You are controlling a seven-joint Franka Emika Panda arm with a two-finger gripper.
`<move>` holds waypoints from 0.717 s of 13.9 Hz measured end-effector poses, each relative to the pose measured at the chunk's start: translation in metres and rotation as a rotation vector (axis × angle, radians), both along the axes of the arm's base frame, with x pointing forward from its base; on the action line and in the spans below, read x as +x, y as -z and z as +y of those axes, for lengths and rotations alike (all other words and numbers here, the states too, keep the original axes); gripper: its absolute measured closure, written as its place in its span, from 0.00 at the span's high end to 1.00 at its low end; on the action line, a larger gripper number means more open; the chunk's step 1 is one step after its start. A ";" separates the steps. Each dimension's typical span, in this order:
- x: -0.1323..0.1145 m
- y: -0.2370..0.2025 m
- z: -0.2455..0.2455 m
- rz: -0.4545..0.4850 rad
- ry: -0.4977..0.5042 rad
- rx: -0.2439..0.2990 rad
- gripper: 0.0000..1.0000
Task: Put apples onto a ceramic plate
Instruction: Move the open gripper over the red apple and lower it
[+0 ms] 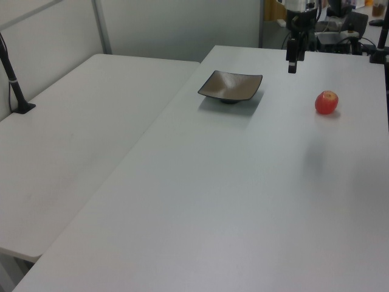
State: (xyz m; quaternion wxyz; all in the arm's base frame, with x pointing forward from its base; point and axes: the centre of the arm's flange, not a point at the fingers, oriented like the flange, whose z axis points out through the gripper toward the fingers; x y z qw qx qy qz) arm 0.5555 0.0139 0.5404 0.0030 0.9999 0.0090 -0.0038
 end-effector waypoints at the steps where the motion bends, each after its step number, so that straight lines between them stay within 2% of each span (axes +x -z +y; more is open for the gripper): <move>1: 0.000 -0.002 -0.007 -0.005 0.012 0.000 1.00; 5: 0.002 -0.010 -0.044 -0.061 0.074 -0.007 1.00; 10: 0.000 0.021 -0.077 -0.049 0.099 -0.082 1.00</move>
